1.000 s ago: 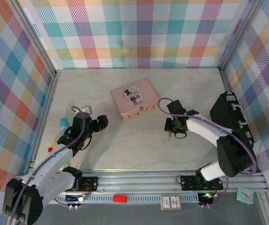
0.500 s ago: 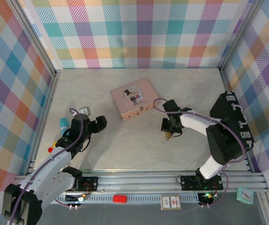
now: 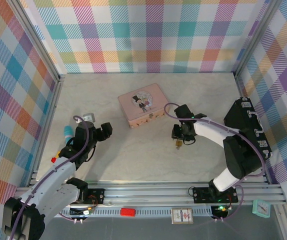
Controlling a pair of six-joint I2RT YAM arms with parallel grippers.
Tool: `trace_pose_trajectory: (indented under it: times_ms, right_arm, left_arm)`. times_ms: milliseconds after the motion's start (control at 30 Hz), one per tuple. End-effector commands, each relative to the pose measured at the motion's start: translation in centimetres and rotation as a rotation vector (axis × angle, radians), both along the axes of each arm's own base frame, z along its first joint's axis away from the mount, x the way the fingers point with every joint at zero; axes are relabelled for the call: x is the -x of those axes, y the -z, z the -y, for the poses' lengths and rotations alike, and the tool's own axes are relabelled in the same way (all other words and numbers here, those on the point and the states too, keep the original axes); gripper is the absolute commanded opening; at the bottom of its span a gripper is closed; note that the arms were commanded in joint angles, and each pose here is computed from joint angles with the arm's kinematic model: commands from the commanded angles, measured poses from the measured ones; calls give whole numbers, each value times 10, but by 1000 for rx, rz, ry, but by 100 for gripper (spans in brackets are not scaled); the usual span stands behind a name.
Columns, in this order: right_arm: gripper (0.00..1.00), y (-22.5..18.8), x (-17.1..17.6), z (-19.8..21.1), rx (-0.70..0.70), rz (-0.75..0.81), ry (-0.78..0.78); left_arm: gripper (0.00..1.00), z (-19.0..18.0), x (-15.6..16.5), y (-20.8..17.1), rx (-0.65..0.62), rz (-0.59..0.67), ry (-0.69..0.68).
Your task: Unlock the padlock with the key
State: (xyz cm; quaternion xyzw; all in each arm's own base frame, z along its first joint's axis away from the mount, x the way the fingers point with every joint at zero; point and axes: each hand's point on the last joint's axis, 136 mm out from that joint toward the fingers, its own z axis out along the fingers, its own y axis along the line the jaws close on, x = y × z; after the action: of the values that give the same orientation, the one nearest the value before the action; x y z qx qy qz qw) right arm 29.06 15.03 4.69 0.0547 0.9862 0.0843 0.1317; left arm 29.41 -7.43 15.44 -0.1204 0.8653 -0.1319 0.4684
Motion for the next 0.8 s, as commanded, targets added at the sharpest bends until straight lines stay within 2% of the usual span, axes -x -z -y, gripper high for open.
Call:
trace_pose_trajectory:
  times_ms: [0, 133, 300, 433, 500, 533, 667, 767]
  right_arm:
    - [43, -30, -4, 2, 6, 61, -33]
    - [44, -76, -16, 0, -31, 234, -78]
    - [51, -152, -34, 2, -54, 551, -135]
    - [73, -197, -41, 7, -31, 743, -166]
    - [87, -207, -43, 10, -4, 792, -175]
    - [90, -209, -45, 14, 21, 811, -171]
    - [100, -213, -50, 32, 154, 850, -155]
    - [99, -209, -57, 50, 260, 877, -129]
  left_arm:
    - [85, -13, -12, -24, -57, 66, -54]
    - [87, -18, -21, -34, -88, 95, -82]
    - [88, -27, -28, -51, -129, 125, -124]
    - [96, -40, -27, -65, -157, 153, -196]
    - [100, -51, -26, -71, -184, 165, -253]
    - [100, -58, -25, -75, -204, 170, -289]
    - [100, -85, -18, -77, -306, 201, -425]
    - [100, -92, -22, -73, -392, 242, -445]
